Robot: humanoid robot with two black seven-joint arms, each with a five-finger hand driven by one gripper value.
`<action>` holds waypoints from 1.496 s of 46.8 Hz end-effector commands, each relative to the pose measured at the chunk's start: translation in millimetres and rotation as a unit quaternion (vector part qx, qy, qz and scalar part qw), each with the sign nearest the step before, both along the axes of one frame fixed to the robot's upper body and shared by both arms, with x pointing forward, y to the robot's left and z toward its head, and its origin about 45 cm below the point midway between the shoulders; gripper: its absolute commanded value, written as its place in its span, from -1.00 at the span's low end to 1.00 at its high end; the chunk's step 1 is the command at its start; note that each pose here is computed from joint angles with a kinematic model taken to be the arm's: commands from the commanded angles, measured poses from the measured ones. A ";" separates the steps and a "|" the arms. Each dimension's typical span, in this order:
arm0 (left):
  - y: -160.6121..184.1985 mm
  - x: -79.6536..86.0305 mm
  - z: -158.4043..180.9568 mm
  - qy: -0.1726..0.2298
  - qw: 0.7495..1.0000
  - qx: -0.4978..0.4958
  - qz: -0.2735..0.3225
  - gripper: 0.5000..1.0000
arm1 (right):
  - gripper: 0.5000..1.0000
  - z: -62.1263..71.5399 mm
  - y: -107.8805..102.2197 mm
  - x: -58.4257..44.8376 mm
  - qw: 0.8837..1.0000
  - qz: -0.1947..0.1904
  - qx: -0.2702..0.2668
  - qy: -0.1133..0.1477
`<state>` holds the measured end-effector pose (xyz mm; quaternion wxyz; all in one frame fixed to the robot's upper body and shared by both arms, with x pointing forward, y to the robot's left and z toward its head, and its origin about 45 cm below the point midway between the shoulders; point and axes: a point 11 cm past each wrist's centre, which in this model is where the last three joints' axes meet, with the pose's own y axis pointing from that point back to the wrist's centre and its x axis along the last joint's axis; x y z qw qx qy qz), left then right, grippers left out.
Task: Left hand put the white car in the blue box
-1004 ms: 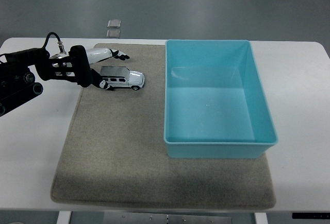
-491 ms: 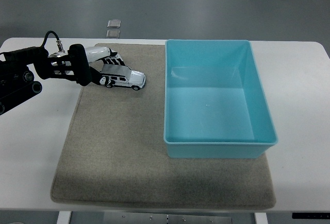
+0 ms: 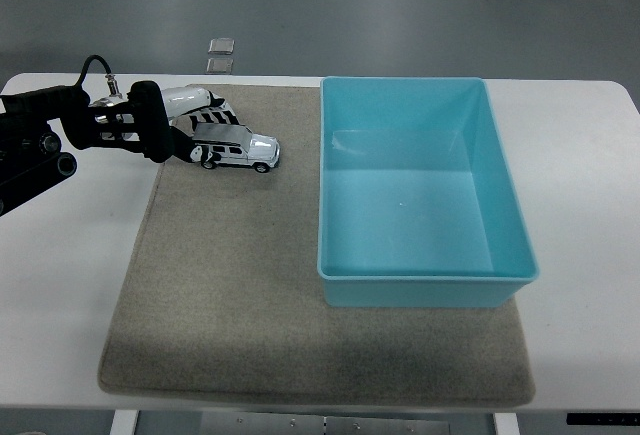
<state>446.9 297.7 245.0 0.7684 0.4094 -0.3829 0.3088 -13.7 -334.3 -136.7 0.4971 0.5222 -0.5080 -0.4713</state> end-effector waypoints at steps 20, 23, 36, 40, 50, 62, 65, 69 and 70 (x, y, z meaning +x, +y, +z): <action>15.0 13.4 80.2 -0.029 1.000 0.001 -0.005 -1.00 | 0.74 0.0 0.1 0.0 1.000 0.000 0.000 0.000; 10.4 16.3 96.8 -0.036 0.999 -0.008 -0.010 -1.00 | 0.74 0.0 -0.4 0.0 1.000 0.000 -0.001 0.000; -21.9 27.1 145.6 -0.069 0.996 -0.019 -0.044 -1.00 | 0.74 0.0 0.1 0.0 1.000 0.000 0.000 0.000; -52.7 29.3 143.6 -0.067 0.995 -0.027 -0.070 -1.00 | 0.74 0.0 0.1 0.0 1.000 0.000 0.000 0.000; -126.6 29.2 135.4 -0.057 0.990 -0.033 -0.123 -1.00 | 0.74 0.0 0.1 0.0 1.000 0.000 0.000 0.000; -191.3 17.3 107.7 -0.028 0.986 -0.030 -0.161 -1.00 | 0.74 0.0 0.1 0.0 1.000 0.000 0.000 0.000; -199.9 15.7 102.4 -0.023 0.986 -0.029 -0.162 -1.00 | 0.74 0.0 0.1 0.0 1.000 0.000 0.000 0.000; -209.0 11.2 92.2 -0.012 0.985 -0.032 -0.168 -1.00 | 0.74 0.0 -0.4 0.0 1.000 0.000 -0.001 0.000; -210.8 10.3 89.1 -0.010 0.985 -0.034 -0.168 -1.00 | 0.74 0.0 -0.4 0.0 1.000 0.000 -0.001 0.000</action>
